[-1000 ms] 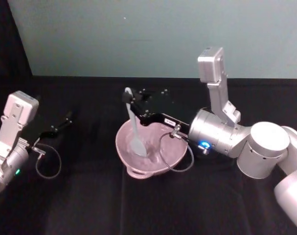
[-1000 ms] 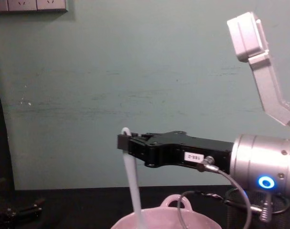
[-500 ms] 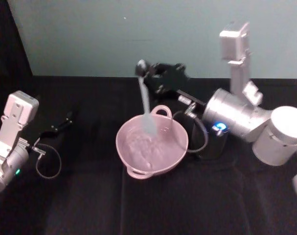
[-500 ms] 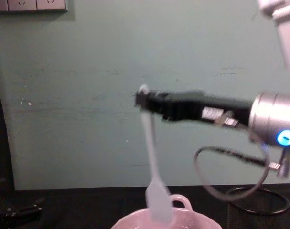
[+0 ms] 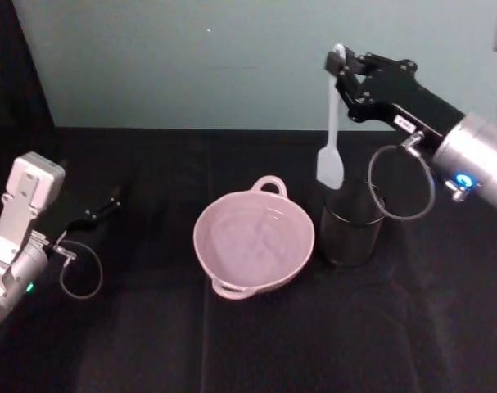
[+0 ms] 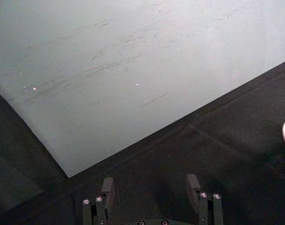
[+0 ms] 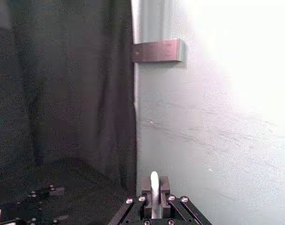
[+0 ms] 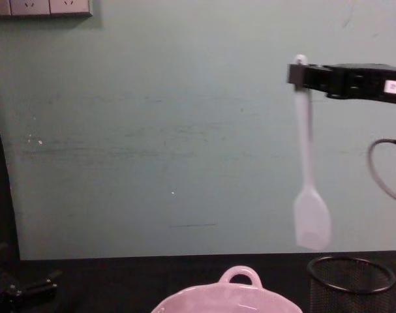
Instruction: Use the one hand to pick up the spoon and stir the clear water in the bowl.
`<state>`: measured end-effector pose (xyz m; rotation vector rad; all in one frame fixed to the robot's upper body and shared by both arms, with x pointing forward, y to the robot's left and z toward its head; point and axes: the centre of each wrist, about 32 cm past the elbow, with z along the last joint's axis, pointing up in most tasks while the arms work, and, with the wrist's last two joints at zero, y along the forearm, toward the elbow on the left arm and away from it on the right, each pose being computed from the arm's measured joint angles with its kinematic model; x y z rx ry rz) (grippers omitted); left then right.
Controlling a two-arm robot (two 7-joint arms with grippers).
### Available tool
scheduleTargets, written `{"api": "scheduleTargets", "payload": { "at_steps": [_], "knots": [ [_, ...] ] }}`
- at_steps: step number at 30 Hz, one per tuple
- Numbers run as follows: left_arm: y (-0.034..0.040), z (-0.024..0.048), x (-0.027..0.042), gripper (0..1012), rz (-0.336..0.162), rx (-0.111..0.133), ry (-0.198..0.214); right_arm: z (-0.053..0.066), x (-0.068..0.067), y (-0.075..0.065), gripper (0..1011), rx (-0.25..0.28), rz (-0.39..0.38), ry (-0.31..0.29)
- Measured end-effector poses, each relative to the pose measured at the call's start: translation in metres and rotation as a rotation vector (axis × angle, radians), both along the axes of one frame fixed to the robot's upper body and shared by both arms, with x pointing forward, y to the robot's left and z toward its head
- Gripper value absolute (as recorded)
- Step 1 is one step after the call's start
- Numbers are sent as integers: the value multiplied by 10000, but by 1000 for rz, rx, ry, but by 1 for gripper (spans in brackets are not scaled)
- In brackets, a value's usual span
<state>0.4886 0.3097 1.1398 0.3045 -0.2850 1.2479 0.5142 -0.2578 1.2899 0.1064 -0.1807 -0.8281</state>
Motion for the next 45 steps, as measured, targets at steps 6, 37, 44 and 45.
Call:
{"api": "scheduleTargets", "payload": {
  "at_steps": [6,37,44,45],
  "knots": [
    [0,0,0,1011,0,0,0,-61,-39,-140,110,4,-56,33],
    [0,0,0,1011,0,0,0,-1022,154,-644,110,402,-79,391],
    [0,0,0,1011,0,0,0,-1158,214,-725,110,487,-74,442],
    [0,0,0,1011,0,0,0,-1169,220,-732,110,492,-75,447]
  ]
}}
